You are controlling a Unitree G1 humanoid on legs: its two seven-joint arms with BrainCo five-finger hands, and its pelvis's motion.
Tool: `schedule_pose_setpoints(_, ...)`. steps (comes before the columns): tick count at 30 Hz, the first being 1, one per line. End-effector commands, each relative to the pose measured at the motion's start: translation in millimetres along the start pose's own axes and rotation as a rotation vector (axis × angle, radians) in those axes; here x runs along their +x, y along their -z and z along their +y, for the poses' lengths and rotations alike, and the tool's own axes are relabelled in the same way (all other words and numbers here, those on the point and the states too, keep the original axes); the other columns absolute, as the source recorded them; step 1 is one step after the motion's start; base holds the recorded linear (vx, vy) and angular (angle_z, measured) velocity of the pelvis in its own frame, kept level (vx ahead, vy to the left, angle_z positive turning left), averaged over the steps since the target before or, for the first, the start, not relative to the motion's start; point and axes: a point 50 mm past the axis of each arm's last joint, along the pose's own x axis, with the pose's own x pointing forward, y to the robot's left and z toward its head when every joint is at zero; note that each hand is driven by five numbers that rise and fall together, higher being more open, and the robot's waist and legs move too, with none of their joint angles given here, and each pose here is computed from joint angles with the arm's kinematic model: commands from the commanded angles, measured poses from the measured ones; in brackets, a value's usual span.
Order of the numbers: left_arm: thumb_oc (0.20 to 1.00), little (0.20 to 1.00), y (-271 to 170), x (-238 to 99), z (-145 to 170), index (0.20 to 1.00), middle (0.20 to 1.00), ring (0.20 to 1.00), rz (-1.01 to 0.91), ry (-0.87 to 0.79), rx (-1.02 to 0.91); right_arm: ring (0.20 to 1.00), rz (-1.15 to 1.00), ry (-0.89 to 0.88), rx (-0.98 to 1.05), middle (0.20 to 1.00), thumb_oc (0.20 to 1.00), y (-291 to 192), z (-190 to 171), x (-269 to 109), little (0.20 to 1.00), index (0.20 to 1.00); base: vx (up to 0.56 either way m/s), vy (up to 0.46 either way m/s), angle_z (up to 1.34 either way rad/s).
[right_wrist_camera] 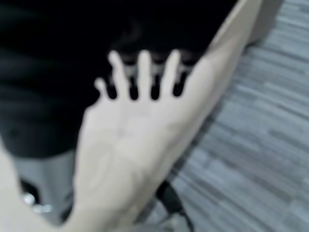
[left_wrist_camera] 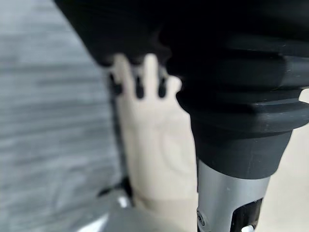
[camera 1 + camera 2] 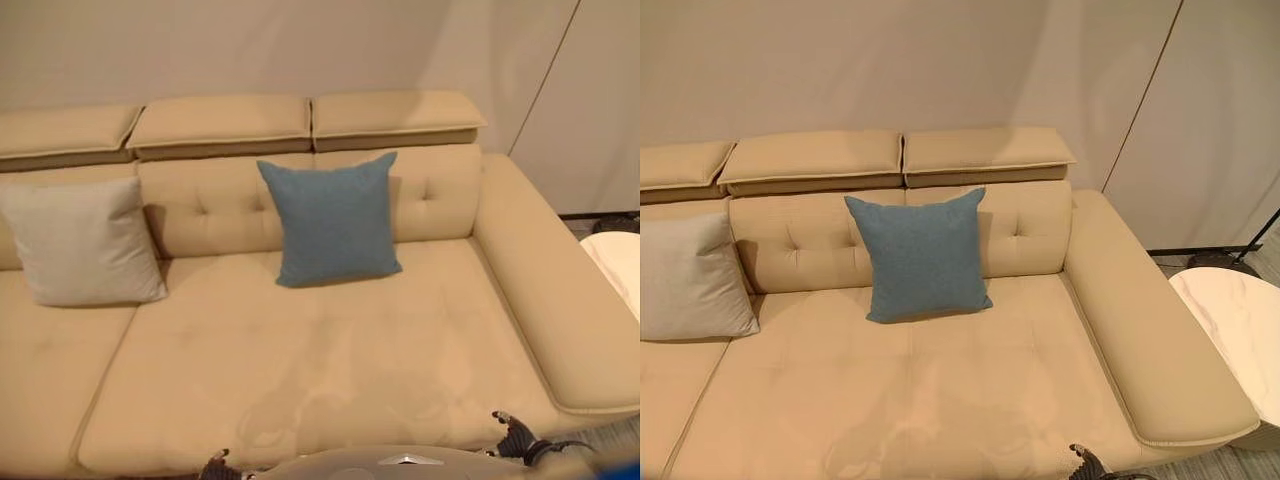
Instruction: Pick up all the scattered cushions and arrange them neatly on the sofa.
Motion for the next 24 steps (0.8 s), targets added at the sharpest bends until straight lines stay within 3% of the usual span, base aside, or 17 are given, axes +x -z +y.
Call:
schedule_pose_setpoints(1,1.000,1.000,-30.9,6.3,26.2,1.000,1.000,1.000,-0.094,-0.069,0.003,1.000,-0.077,0.048,-0.014,1.000,1.000,-28.7,-14.5,8.4,1.000,1.000,-0.19,-0.128,0.02)
schedule_pose_setpoints(8,1.000,1.000,-54.0,9.6,19.4,1.000,1.000,1.000,-0.140,-0.054,-0.011,1.000,-0.041,0.062,0.021,1.000,1.000,-27.8,-16.4,11.0,1.000,1.000,-0.22,-0.086,0.31)
schedule_pose_setpoints(15,1.000,1.000,-64.5,9.9,7.1,1.000,1.000,1.000,-0.160,-0.028,-0.052,1.000,-0.004,0.049,0.057,1.000,1.000,-26.6,-10.3,12.2,1.000,1.000,-0.15,0.144,0.18)
schedule_pose_setpoints(24,1.000,1.000,-68.1,10.4,24.5,1.000,1.000,1.000,-0.184,-0.077,-0.028,1.000,-0.055,0.045,0.046,1.000,1.000,-52.5,-10.6,18.1,1.000,1.000,-0.21,0.142,-0.22)
